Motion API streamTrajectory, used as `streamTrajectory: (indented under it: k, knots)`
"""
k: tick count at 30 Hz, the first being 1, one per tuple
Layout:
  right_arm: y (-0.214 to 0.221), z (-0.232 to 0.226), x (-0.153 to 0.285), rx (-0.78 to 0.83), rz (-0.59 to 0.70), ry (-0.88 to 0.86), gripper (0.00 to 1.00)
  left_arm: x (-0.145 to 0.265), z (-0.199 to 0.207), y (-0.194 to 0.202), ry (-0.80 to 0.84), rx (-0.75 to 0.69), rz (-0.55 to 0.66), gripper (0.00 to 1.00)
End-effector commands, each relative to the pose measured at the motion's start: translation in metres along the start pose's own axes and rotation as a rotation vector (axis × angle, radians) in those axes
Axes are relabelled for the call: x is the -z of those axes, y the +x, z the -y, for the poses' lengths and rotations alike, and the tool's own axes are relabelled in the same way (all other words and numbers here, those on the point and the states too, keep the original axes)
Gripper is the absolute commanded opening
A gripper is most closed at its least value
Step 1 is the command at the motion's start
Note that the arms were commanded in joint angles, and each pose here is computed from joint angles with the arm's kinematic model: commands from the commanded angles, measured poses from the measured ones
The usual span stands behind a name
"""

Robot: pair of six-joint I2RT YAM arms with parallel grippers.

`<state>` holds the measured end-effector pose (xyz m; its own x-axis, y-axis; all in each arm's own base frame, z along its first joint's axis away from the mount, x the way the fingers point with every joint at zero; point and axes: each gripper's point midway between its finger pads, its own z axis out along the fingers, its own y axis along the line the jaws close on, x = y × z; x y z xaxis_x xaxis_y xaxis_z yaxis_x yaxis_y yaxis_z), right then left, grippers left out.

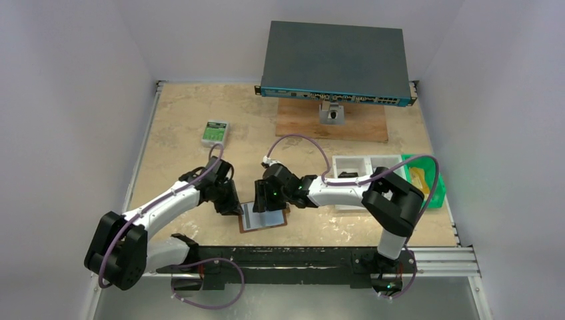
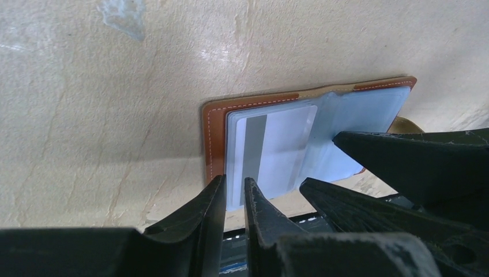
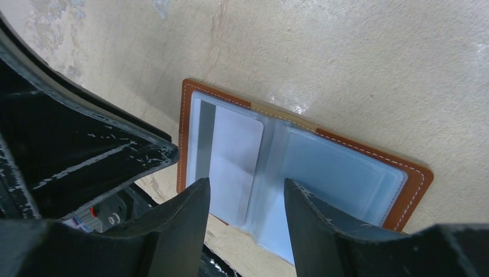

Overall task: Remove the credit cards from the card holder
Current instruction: Remove the credit card from the card holder.

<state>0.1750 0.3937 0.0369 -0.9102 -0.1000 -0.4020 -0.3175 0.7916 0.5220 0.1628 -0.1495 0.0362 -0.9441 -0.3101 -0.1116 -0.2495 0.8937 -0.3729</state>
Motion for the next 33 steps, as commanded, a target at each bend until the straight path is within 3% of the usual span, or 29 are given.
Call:
streamTrajectory:
  k: [1, 11, 15, 19, 33]
  knots:
    - [-0.009, -0.016, 0.000, -0.009, 0.027, -0.048, 0.49, -0.005, 0.013, -0.005, 0.063, 0.004, 0.002, 0.16]
    - [-0.022, -0.032, 0.024, 0.012, 0.087, -0.037, 0.47, -0.013, 0.015, -0.003, 0.072, 0.011, -0.022, 0.11]
    - [-0.007, -0.038, 0.011, 0.006, 0.036, -0.065, 0.38, -0.017, 0.014, -0.002, 0.070, 0.019, -0.033, 0.09]
    - [0.007, -0.032, -0.002, -0.012, -0.012, -0.069, 0.34, -0.018, 0.013, -0.001, 0.061, 0.028, -0.037, 0.07]
    - [0.018, -0.013, -0.014, -0.047, -0.040, -0.039, 0.34, -0.020, 0.006, 0.004, 0.032, 0.029, -0.045, 0.04]
